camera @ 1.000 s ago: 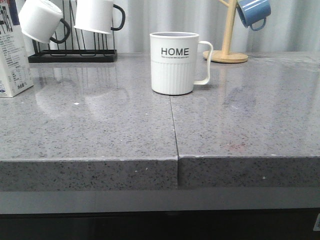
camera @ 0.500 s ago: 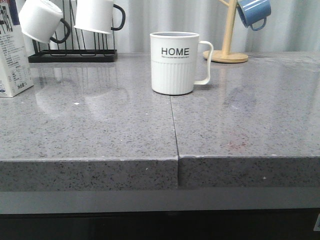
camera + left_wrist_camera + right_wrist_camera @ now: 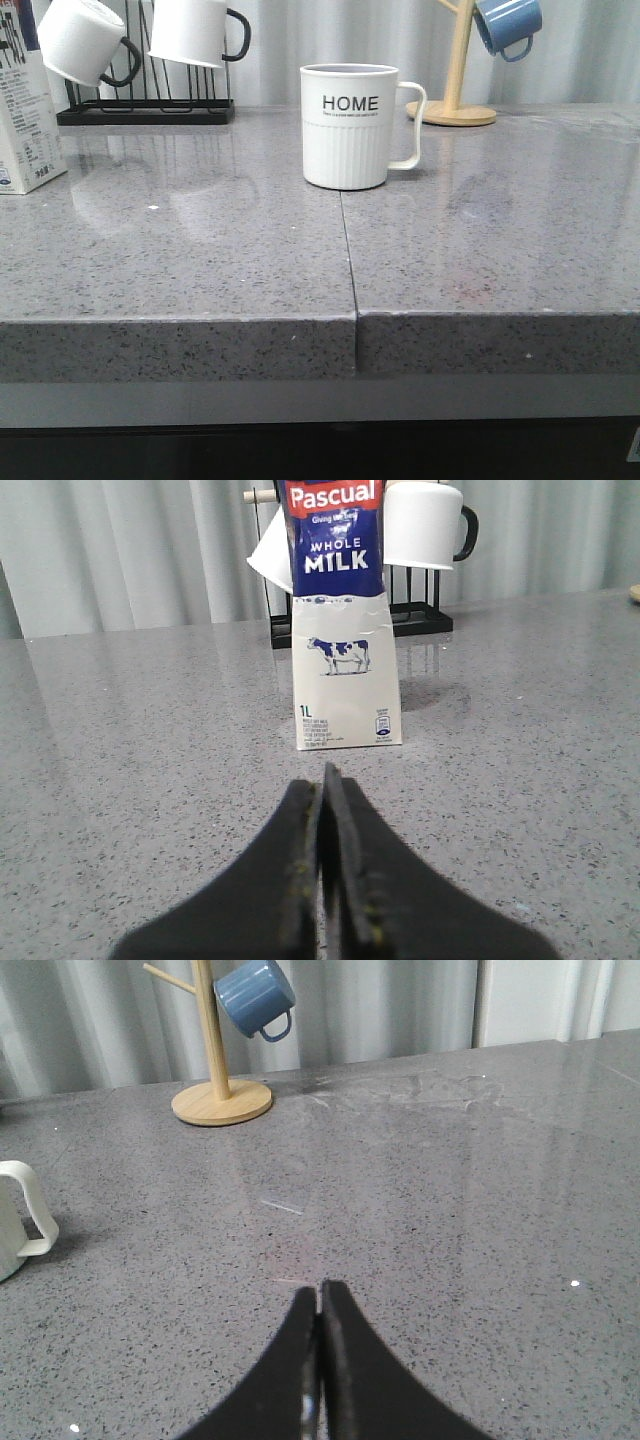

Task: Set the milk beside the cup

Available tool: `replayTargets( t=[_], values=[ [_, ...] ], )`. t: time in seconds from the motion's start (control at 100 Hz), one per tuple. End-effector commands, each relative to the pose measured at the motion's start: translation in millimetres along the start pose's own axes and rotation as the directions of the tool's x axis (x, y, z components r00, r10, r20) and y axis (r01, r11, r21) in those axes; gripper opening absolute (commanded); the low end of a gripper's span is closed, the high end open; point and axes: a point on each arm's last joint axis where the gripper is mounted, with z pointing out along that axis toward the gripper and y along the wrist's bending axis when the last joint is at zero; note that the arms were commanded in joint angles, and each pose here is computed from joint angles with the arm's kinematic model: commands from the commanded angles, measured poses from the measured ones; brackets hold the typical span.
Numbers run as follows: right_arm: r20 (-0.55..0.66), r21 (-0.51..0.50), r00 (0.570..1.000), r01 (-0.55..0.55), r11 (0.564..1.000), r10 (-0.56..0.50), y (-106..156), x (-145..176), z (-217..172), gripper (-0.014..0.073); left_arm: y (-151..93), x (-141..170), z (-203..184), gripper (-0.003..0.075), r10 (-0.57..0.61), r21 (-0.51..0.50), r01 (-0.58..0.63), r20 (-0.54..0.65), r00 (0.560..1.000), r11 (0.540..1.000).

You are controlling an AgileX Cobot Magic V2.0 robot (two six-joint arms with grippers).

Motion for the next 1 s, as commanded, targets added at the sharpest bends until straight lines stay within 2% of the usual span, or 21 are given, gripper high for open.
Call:
replayTargets(
  t=[0.0, 0.21, 0.34, 0.56, 0.77, 0.99],
  values=[
    [0.092, -0.011, 0.996, 0.006, 1.000, -0.005, 2, -15, -2, -0.0068, -1, 8, -1, -0.0021, -0.015, 0.019, 0.014, 0.060, 0.998, 1.000],
    [0.092, -0.011, 0.996, 0.006, 1.000, -0.005, 2, -15, -2, -0.0068, -2, -3, -2, -0.0021, -0.037, 0.028, 0.034, 0.120, 0.992, 0.999],
    [0.092, -0.011, 0.996, 0.006, 1.000, -0.005, 2, -15, -2, -0.0068, -2, -20, -1, -0.0021, -0.054, 0.026, 0.052, 0.113, 0.992, 0.998],
    [0.092, -0.011, 0.996, 0.006, 1.000, -0.005, 2, -15, -2, -0.0068, -1, -69, 14, -0.0021, -0.069, 0.002, 0.069, -0.028, 0.997, 0.998],
    [0.092, -0.011, 0.996, 0.006, 1.000, -0.005, 2, -15, -2, -0.0068, -2, -112, 48, -0.0021, -0.092, -0.020, 0.089, -0.191, 0.977, 0.996],
    [0.092, -0.011, 0.996, 0.006, 1.000, -0.005, 2, -15, -2, -0.0068, -3, -121, 81, -0.0020, -0.102, -0.022, 0.100, -0.236, 0.966, 0.995]
  ],
)
